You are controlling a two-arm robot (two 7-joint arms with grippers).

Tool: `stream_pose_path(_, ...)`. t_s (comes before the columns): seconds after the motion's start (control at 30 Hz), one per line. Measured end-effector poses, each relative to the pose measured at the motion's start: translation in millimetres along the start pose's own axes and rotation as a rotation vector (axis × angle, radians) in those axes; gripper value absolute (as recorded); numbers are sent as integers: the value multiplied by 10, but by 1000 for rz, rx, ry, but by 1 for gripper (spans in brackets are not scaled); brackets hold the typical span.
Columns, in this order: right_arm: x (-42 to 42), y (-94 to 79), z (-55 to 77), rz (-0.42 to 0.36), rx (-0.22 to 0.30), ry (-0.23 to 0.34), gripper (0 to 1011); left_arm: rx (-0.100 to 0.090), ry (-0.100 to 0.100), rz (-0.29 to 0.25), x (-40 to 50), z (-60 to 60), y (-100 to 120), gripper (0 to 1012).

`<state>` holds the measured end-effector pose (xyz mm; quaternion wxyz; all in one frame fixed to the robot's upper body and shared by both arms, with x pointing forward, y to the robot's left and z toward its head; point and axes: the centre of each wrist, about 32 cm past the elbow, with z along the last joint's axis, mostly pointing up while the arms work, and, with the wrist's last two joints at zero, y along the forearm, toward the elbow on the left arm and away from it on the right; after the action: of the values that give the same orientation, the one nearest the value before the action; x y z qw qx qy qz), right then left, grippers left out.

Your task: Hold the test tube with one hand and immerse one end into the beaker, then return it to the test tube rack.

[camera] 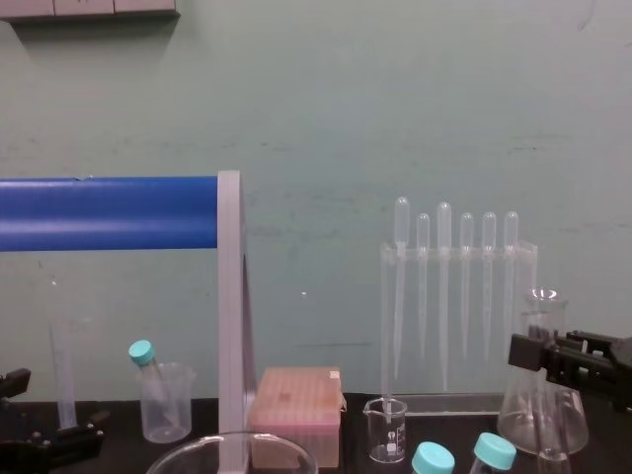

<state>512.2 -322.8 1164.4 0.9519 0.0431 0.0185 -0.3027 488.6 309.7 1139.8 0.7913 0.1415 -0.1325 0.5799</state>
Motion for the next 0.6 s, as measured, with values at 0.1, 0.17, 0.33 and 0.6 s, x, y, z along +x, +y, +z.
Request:
stream_pose_path(0.1, 0, 0, 1, 0, 0, 0, 448, 0, 0, 0, 0, 0, 0, 1000)
stream_pose_path(0.17, 0, 0, 2, 0, 1, 0, 508, 0, 0, 0, 0, 0, 0, 1000)
stream_pose_path(0.33, -1, 1, 3, 0, 1, 0, 659, 0, 0, 0, 0, 0, 0, 1000)
stream_pose_path(0.6, -1, 1, 3, 0, 2, 1, 890, 0, 0, 0, 0, 0, 0, 1000)
